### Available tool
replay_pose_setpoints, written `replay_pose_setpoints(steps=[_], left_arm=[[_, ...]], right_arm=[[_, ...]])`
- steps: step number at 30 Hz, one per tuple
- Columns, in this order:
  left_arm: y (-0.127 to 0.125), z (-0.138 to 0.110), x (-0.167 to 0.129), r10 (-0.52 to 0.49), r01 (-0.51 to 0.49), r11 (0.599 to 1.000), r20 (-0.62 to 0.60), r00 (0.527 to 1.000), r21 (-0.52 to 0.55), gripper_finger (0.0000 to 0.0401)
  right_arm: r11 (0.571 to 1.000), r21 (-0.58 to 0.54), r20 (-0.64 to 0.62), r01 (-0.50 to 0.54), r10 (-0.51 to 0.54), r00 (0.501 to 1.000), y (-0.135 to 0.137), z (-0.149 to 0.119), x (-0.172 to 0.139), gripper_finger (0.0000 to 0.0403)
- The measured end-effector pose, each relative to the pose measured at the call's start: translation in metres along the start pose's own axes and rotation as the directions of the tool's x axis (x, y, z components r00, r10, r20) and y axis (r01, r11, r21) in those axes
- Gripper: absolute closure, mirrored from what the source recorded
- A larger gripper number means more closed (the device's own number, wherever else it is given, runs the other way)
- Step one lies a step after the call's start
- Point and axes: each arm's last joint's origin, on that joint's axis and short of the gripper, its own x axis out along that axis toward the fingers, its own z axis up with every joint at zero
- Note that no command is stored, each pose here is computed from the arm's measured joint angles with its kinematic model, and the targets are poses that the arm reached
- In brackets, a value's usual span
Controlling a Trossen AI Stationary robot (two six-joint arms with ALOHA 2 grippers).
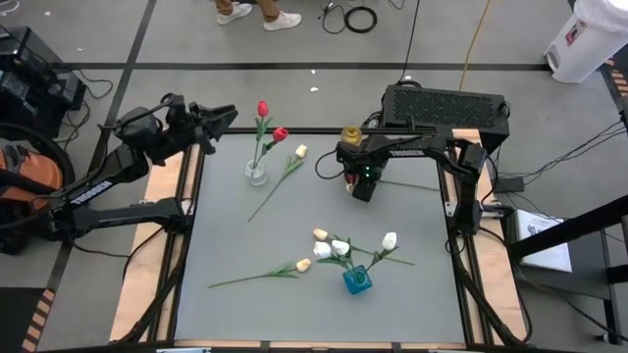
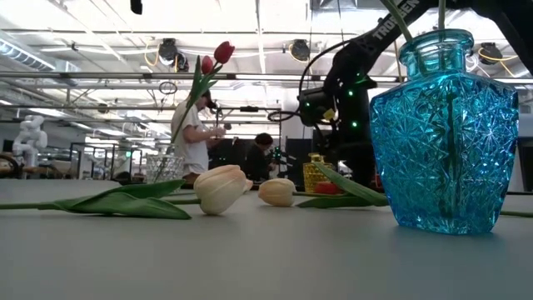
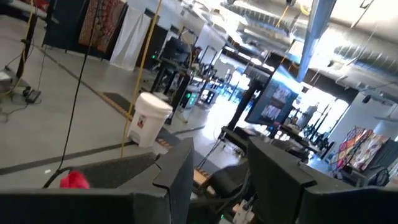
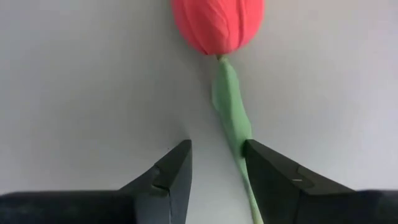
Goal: Sort flowers into vase by color
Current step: Put the red tulip into the transparent vase
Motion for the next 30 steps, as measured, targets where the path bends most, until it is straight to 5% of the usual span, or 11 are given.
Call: replay_pose_setpoints(steps=[30], left_arm=[[0.003, -0.005, 0.000, 0.027, -0.027, 1.000, -0.055, 0.998, -0.001, 0.0246]], right_arm=[[0.999, 0.040, 0.111, -0.013, 0.009, 0.994, -0.027, 0.017, -0.011, 0.0261]])
